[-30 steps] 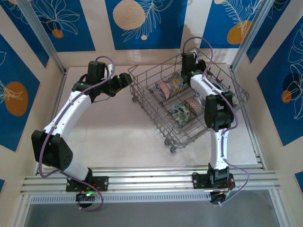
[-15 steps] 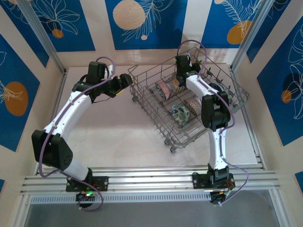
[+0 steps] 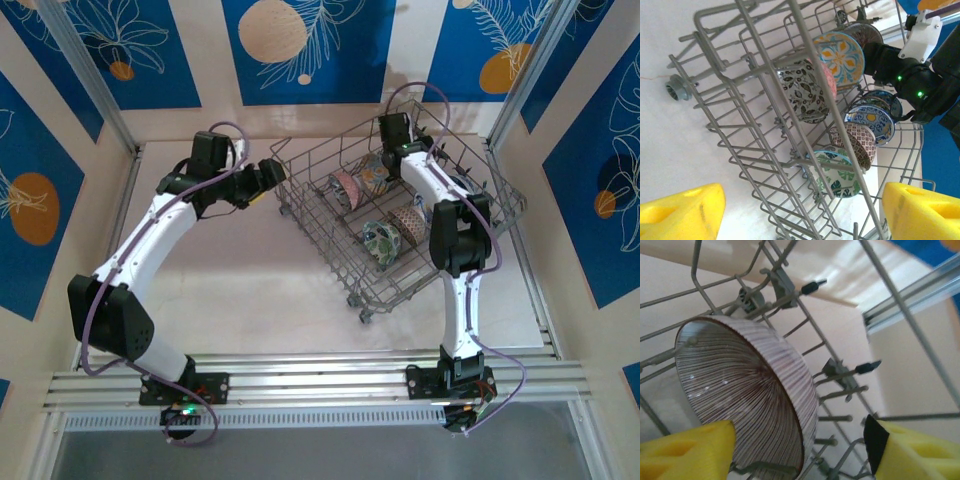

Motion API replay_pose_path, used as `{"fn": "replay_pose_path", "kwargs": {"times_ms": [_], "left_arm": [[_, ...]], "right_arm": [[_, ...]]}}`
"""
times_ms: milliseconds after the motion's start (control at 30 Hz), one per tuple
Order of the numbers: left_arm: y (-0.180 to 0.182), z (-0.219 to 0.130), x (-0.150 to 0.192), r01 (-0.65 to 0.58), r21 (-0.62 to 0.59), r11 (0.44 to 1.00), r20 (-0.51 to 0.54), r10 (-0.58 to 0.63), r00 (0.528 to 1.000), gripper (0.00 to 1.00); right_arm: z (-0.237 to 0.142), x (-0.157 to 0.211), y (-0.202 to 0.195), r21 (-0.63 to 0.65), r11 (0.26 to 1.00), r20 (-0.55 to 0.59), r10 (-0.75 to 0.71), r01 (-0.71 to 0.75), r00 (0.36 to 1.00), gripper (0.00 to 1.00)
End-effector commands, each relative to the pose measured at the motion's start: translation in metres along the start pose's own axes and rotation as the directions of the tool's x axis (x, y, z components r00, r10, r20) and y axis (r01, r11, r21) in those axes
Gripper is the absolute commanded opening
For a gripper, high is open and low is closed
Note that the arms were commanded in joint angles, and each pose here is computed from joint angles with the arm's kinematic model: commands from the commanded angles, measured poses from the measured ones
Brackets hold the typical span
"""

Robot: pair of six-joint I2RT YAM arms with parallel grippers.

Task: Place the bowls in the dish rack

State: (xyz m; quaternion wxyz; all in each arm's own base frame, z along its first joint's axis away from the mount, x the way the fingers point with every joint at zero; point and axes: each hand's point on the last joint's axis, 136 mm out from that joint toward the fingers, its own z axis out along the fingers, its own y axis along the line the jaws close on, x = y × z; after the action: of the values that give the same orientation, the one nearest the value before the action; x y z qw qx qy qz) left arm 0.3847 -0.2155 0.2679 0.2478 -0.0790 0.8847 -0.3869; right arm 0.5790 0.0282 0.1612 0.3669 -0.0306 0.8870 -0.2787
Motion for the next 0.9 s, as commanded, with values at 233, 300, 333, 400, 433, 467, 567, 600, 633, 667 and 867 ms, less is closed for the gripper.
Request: {"fn": "replay_pose_path", "kwargs": {"times_ms": [233,300,333,400,433,467,567,600,633,667,867], "left_arm": [[-0.031,0.002,0.017,-0.128,-0.075,0.989,-0.021,0.126,0.992,0.83],[-0.033,0.005,0.023,-0.153,-0.117,0.981,-0.036,0.149,0.988,0.83],[-0.034,0.007,0.026,-0.170,-0.139,0.976,-0.045,0.165,0.985,0.83],[-0.033,0.010,0.033,-0.209,-0.214,0.954,-0.073,0.198,0.978,0.83],[-0.033,0.013,0.036,-0.227,-0.236,0.945,-0.088,0.212,0.973,0.83],[-0.033,0.016,0.040,-0.247,-0.261,0.933,-0.107,0.227,0.968,0.83],[-0.028,0.026,0.050,-0.279,-0.320,0.905,-0.151,0.241,0.959,0.80],[-0.028,0.029,0.053,-0.284,-0.329,0.901,-0.161,0.243,0.957,0.77],[-0.027,0.033,0.056,-0.285,-0.334,0.898,-0.171,0.240,0.956,0.75],[-0.025,0.035,0.058,-0.287,-0.339,0.896,-0.180,0.238,0.955,0.74],[-0.016,0.042,0.064,-0.300,-0.373,0.878,-0.208,0.236,0.949,0.61]], "right_arm": [[-0.058,-0.017,-0.025,-0.220,0.968,-0.001,0.128,-0.125,0.992,0.92],[-0.066,-0.018,-0.031,-0.243,0.960,-0.001,0.146,-0.142,0.989,0.93],[-0.070,-0.018,-0.034,-0.252,0.956,-0.002,0.157,-0.152,0.988,0.93],[-0.078,-0.017,-0.041,-0.265,0.949,-0.001,0.174,-0.168,0.985,0.94],[-0.082,-0.017,-0.043,-0.271,0.946,-0.001,0.182,-0.175,0.983,0.94],[-0.087,-0.016,-0.046,-0.282,0.941,-0.004,0.192,-0.186,0.981,0.94],[-0.098,-0.009,-0.052,-0.308,0.929,-0.016,0.212,-0.206,0.977,0.94],[-0.102,-0.006,-0.054,-0.317,0.924,-0.020,0.219,-0.214,0.976,0.94],[-0.104,-0.003,-0.057,-0.328,0.919,-0.027,0.223,-0.219,0.974,0.94],[-0.106,0.000,-0.058,-0.338,0.914,-0.035,0.229,-0.227,0.973,0.94],[-0.111,0.020,-0.068,-0.396,0.873,-0.103,0.265,-0.284,0.959,0.94]]}}
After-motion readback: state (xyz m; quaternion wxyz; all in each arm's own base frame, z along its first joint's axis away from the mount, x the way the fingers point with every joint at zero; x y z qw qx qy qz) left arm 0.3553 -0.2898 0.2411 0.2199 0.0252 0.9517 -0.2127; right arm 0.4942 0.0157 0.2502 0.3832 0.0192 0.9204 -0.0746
